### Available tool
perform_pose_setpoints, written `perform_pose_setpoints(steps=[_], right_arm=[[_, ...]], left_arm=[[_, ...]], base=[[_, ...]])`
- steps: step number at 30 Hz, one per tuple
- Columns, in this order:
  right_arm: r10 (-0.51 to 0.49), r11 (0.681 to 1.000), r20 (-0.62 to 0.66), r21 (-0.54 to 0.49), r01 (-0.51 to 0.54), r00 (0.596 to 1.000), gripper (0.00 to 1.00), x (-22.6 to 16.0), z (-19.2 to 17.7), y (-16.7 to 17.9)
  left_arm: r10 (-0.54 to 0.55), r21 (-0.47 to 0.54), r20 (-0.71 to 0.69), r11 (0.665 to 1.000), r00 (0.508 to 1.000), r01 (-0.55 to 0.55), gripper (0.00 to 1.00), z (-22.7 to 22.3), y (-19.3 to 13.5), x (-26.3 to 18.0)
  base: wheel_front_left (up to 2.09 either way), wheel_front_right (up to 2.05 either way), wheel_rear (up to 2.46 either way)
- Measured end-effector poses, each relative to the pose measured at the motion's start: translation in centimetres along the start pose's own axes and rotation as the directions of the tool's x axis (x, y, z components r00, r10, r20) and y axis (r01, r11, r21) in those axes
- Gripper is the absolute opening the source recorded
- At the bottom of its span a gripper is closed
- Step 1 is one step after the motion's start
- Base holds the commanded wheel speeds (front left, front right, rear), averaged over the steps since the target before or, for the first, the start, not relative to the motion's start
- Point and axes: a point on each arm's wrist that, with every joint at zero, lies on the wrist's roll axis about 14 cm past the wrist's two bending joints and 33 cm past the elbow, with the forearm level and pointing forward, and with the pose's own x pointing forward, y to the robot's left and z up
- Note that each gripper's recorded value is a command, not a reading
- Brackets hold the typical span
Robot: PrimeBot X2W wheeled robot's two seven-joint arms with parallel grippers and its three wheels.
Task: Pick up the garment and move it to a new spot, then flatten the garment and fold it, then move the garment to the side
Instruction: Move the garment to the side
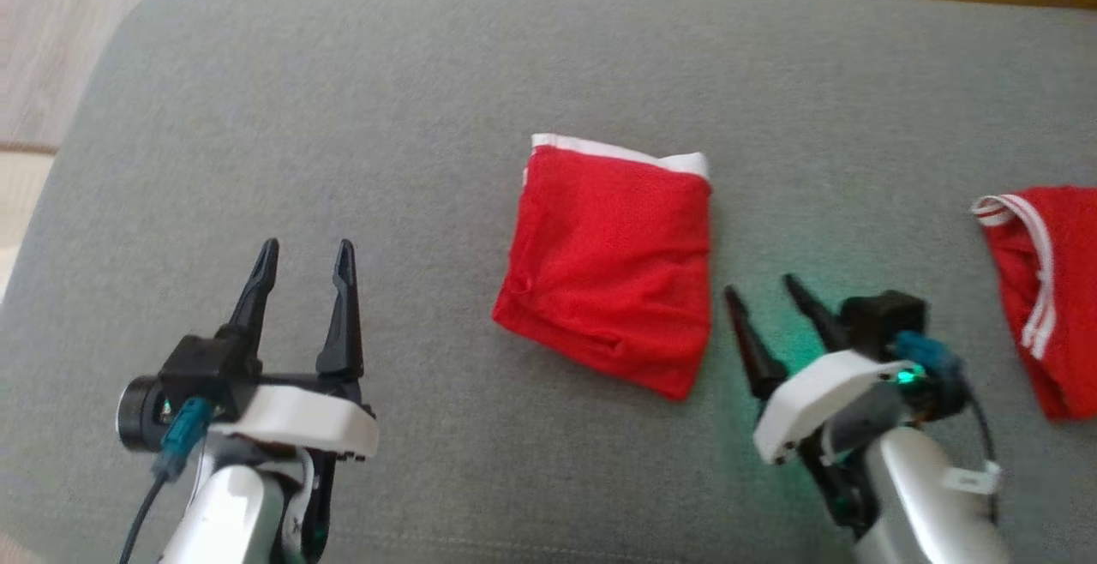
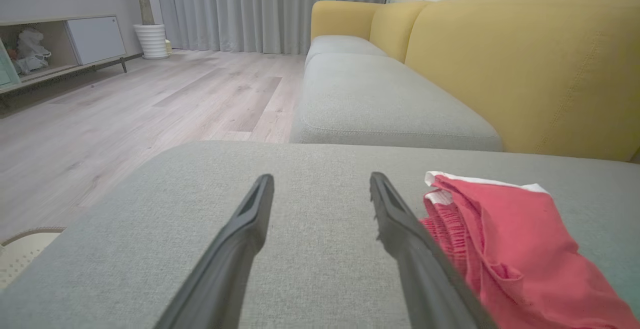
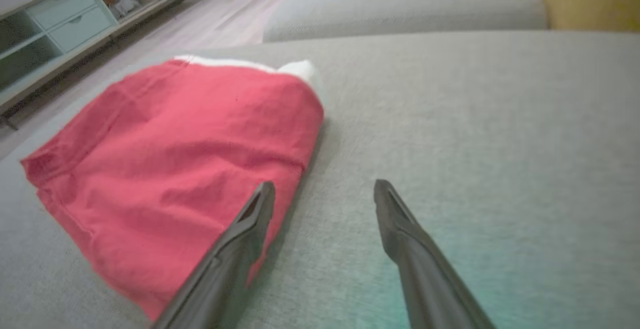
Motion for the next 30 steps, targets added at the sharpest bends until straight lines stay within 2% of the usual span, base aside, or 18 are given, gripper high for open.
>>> perform_pose_setpoints(steps=[4,9,10,11,12,19,24,30], right_arm=[[0.093,0.995,-0.118,0.037,-0.089,0.989,1.00,1.9,-3.5,2.6],[0.152,0.987,-0.167,0.085,-0.139,0.974,0.99,3.6,-4.7,4.1],[0.161,0.985,-0.172,0.089,-0.147,0.972,0.49,3.8,-4.7,4.4],[0.168,0.984,-0.178,0.094,-0.154,0.969,0.18,4.0,-4.7,4.6],[0.175,0.982,-0.183,0.105,-0.158,0.967,0.00,4.1,-4.7,4.7],[0.168,0.982,-0.180,0.114,-0.149,0.969,0.00,3.4,-4.9,4.4],[0.130,0.990,-0.164,0.074,-0.119,0.978,0.00,2.1,-4.7,3.0],[-0.017,1.000,-0.162,-0.005,0.017,0.987,0.00,-1.9,-4.3,-3.6]], left_arm=[[0.030,-0.003,-0.011,1.000,0.999,-0.030,1.00,-0.6,0.7,0.4],[0.046,-0.006,0.003,0.999,0.999,-0.046,1.00,-0.4,1.1,1.2],[0.047,-0.006,0.002,0.999,0.999,-0.047,1.00,-0.5,1.1,1.3],[0.048,-0.005,-0.002,0.999,0.999,-0.048,1.00,-0.6,1.2,1.3],[0.049,-0.005,-0.005,0.999,0.999,-0.049,1.00,-0.8,1.2,1.4],[0.016,-0.014,-0.004,1.000,1.000,-0.016,1.00,-0.9,0.1,2.2],[-0.042,-0.028,0.013,0.999,0.999,0.042,1.00,-0.6,-1.7,3.3],[-0.143,-0.039,0.025,0.989,0.989,0.144,1.00,-0.7,-5.1,4.6]], base=[[0.00,0.00,0.00],[0.00,0.00,0.00],[0.00,0.00,0.00],[0.00,0.00,0.00],[0.00,0.00,0.00],[0.00,0.00,0.00],[0.00,0.00,0.00],[0.00,0.00,0.00]])
